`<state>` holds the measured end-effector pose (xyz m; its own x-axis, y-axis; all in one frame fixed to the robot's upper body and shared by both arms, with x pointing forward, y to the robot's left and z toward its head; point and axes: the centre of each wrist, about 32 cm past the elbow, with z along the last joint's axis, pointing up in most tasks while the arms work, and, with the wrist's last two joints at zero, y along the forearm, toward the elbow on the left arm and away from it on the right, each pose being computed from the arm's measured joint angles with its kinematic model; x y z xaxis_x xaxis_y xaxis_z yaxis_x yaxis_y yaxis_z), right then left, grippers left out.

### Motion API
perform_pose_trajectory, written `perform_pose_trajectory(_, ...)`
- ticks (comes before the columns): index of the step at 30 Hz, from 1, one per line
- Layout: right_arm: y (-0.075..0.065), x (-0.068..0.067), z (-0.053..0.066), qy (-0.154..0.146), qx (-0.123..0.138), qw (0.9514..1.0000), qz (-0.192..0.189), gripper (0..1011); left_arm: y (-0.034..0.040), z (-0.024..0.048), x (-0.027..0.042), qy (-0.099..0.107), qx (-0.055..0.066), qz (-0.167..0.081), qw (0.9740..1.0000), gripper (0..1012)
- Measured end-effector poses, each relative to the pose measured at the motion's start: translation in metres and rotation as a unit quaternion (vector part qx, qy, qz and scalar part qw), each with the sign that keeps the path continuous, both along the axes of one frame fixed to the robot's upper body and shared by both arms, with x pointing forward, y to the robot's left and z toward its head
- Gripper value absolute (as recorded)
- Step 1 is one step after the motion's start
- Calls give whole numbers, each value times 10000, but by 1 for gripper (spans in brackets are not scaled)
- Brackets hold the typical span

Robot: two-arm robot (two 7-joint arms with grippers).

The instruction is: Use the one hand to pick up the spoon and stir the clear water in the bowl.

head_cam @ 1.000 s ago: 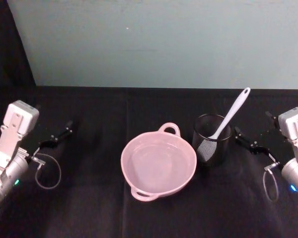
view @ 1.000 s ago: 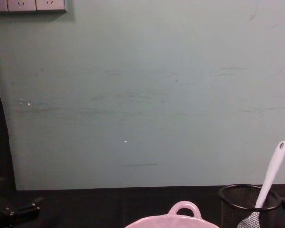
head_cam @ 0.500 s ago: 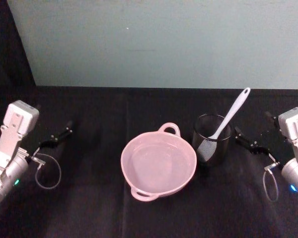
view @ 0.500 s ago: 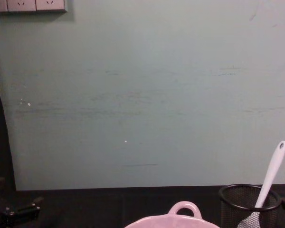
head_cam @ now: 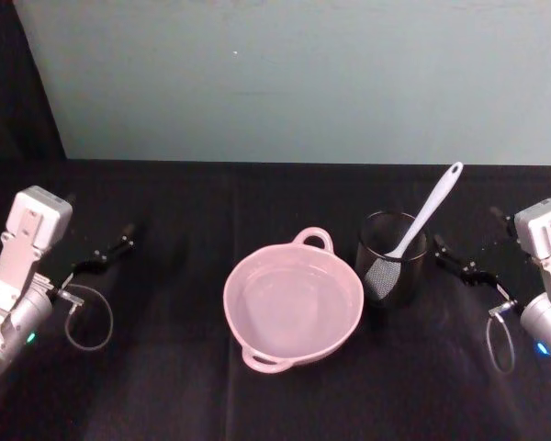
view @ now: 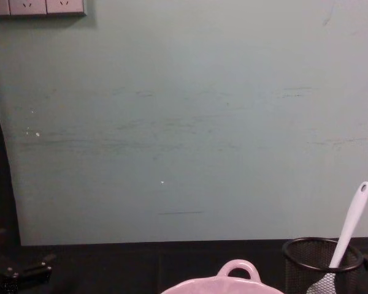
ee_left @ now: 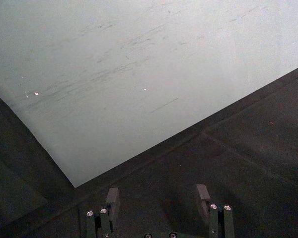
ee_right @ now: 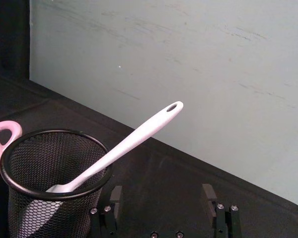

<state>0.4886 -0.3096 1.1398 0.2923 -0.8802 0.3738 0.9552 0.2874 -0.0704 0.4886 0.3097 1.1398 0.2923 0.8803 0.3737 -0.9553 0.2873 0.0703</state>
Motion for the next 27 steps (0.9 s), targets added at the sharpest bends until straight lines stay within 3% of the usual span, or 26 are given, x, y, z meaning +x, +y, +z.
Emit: perform_pose_trajectory(27, 0, 0, 0, 0, 0, 10000, 0, 1004, 0, 0, 0, 0, 0, 0, 10000, 1005)
